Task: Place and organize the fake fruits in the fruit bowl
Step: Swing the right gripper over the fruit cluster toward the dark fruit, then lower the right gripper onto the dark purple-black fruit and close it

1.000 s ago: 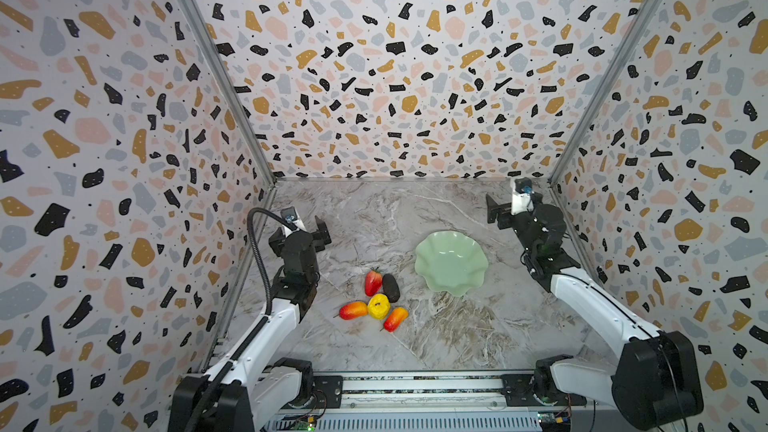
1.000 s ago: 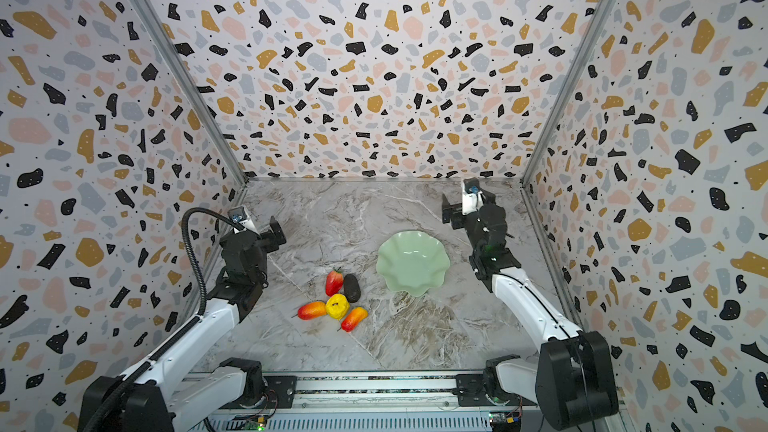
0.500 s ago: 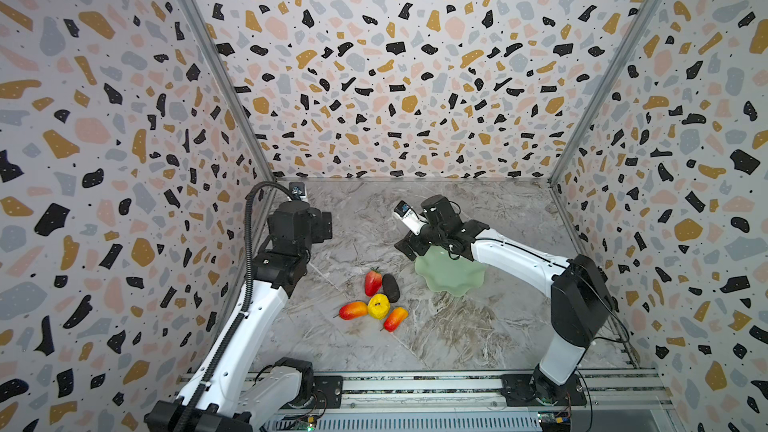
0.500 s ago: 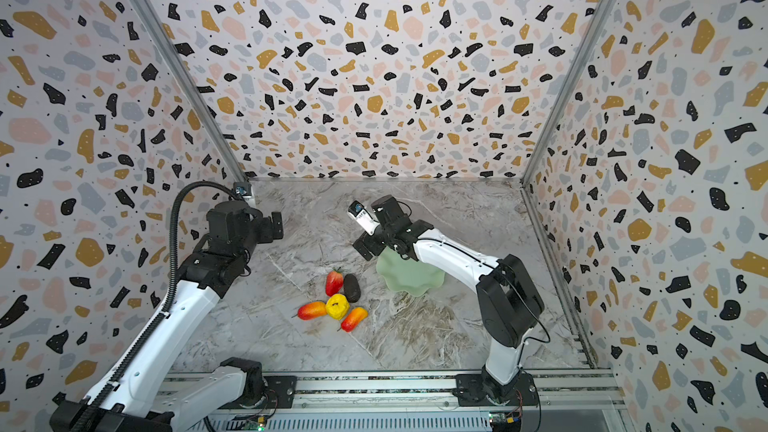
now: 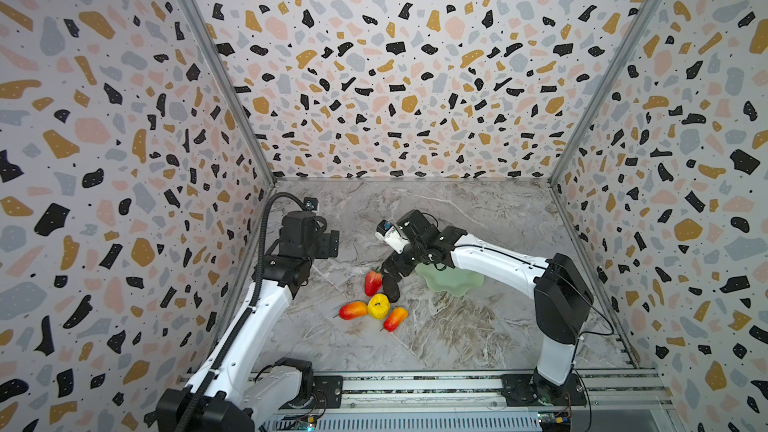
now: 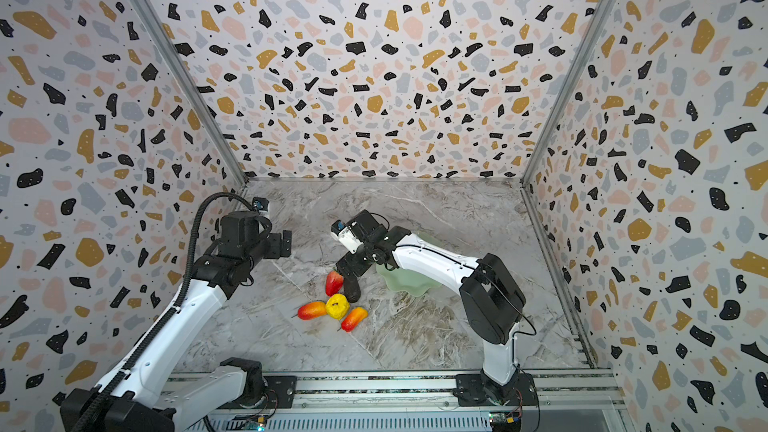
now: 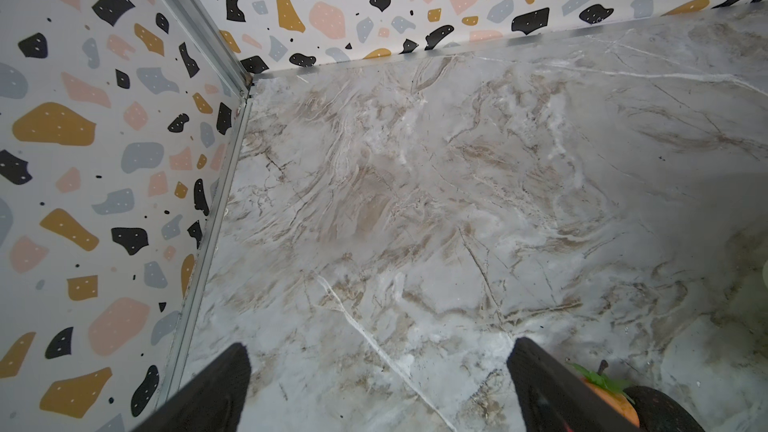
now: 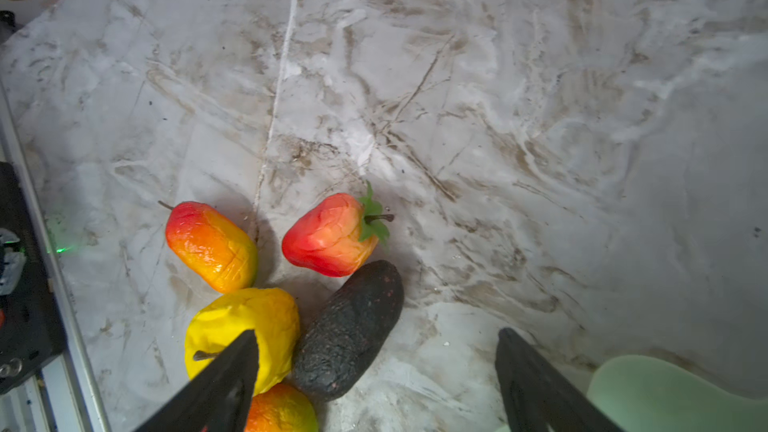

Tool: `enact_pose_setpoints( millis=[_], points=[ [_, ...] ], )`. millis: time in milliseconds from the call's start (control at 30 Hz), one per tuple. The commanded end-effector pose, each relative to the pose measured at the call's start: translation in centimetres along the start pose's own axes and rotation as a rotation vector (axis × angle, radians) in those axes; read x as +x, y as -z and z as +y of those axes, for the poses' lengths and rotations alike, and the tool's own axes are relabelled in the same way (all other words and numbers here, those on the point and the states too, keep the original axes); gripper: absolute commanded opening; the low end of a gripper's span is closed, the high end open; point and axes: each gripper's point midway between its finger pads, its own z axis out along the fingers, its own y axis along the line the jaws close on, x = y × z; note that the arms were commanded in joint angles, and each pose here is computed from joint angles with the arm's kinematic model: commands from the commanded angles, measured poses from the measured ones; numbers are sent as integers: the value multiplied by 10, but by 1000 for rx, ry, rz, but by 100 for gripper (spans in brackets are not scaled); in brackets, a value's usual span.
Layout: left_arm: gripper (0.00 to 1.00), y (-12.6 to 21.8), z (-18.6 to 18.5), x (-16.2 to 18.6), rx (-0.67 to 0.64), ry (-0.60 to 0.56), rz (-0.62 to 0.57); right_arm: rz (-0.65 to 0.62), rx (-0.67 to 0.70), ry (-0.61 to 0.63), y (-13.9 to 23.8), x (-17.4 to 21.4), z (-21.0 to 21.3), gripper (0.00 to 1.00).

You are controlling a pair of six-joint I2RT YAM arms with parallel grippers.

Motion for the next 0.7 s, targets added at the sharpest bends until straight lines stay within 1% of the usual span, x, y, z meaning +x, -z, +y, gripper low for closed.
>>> enact_pose_setpoints(
  millis=[0,67,200,433,667],
  points=[
    [100,1,1,-5,6,0,-28,59,-37,-54,-3,19,5,84],
    [100,0,-1,-5,13,-1,-27,79,-48,-57,-11,26,7,79],
    [100,2,-6,-8,45,-2,-45,98,-74,-65,-24,35,11,74],
    [100,3,-7,-9,50,-3,-54,131,-100,-68,-39,47,16,72],
    [99,3,-6,-9,47,-5,-56,173,-135,-76,-58,62,20,69]
  ],
)
